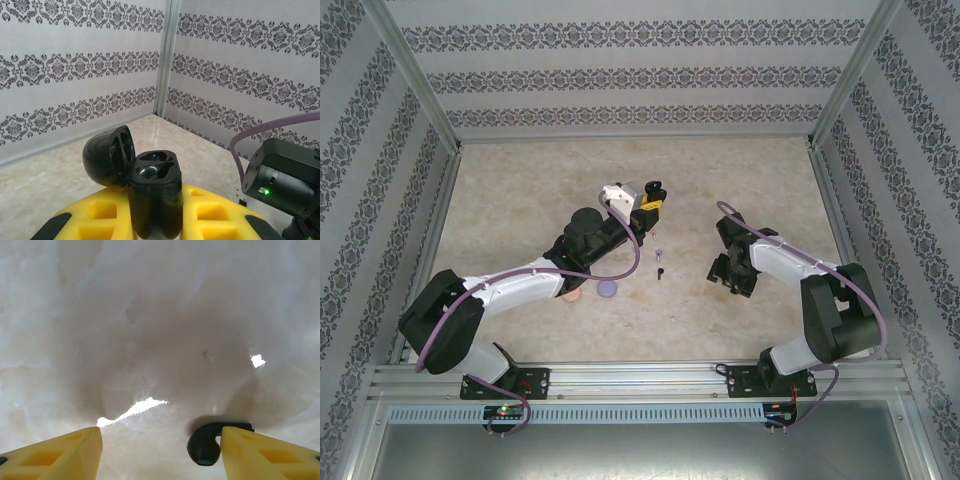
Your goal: Insert the wireless bluetooth earbuds into the charging case
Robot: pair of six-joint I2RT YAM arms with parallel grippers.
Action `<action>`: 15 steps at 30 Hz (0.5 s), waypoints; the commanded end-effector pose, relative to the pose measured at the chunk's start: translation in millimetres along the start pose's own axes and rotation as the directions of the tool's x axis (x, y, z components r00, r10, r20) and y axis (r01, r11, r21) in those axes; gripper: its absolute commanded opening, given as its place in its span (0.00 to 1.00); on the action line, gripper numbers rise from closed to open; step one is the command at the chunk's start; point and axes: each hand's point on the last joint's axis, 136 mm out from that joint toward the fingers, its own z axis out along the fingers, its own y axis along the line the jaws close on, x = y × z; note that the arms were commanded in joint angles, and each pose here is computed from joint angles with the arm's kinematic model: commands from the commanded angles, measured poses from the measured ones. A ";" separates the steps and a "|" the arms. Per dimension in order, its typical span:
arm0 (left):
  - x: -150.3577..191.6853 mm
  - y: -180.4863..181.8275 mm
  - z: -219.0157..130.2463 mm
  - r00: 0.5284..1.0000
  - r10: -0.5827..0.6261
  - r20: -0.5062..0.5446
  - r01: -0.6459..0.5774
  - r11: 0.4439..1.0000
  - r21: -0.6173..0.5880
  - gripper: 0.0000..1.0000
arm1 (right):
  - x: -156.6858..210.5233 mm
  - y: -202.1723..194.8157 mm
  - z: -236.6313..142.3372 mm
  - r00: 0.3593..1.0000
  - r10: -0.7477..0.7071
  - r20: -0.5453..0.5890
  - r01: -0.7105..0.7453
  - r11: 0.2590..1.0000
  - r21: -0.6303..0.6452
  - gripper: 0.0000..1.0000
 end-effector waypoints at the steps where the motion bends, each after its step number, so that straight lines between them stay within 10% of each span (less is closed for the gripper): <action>1: -16.2 -8.3 -5.0 0.999 0.008 0.044 -0.009 1.000 0.018 0.00 | 4.6 12.4 -7.6 0.999 0.033 -0.002 -0.033 0.997 -0.066 0.64; 15: -14.7 -8.2 -4.7 0.999 0.005 0.044 -0.006 1.000 0.019 0.00 | -8.5 -12.7 -10.7 0.997 0.011 0.073 -0.015 0.999 0.047 0.64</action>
